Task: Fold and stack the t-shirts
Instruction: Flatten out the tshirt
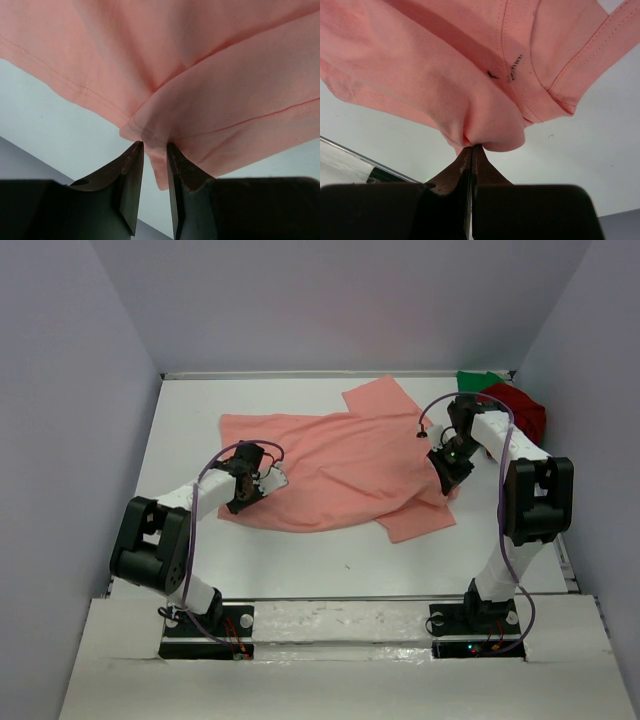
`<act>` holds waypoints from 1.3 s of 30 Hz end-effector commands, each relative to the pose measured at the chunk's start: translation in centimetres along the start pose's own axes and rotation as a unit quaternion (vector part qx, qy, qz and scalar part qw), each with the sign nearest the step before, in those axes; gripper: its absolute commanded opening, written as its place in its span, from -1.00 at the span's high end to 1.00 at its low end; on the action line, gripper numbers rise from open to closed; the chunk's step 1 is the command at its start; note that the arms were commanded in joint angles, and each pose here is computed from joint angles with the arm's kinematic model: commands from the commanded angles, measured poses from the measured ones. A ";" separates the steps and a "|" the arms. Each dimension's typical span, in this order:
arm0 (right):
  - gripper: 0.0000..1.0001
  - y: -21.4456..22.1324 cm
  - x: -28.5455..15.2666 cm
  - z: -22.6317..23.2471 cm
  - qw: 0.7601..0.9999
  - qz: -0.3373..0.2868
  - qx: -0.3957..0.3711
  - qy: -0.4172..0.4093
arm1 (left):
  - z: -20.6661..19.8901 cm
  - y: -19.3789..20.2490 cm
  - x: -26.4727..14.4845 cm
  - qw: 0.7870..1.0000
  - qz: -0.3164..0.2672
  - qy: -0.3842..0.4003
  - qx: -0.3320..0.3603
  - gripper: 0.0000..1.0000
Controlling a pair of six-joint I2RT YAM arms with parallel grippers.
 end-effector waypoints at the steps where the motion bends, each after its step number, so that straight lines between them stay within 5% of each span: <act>1: 1.00 -1.3 -0.4 -0.8 1.000 -0.014 -0.009 0.020 | -0.6 0.5 0.0 1.000 0.014 0.021 0.002 0.24; 11: 1.00 -1.2 -0.2 -0.9 1.000 -0.011 -0.007 0.021 | -1.4 1.2 0.8 0.999 0.031 0.037 0.006 0.23; 14: 1.00 -1.2 -0.1 -0.9 1.000 -0.010 -0.007 0.021 | -1.5 1.1 0.9 0.999 0.032 0.041 0.007 0.46; 17: 1.00 -1.2 -0.1 -0.9 1.000 -0.009 -0.007 0.021 | -1.5 1.0 0.9 0.999 0.032 0.041 0.004 1.00; 25: 1.00 -1.2 -0.1 -1.0 1.000 -0.008 -0.008 0.023 | -0.6 -0.1 -0.6 0.999 0.017 0.035 -0.011 1.00; 39: 1.00 -2.7 -3.8 -0.8 0.998 -0.050 -0.018 0.045 | 7.8 -5.3 -15.5 0.981 -0.141 -0.109 -0.081 1.00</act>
Point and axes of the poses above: each gripper's point midway between its finger pads, its own x axis out along the fingers, its own z axis along the line the jaws close on, y = z × x, the point moved 2 cm from there along -x, back along the fingers, and after that the axes turned 10 degrees about -x, right-handed, at the moved point
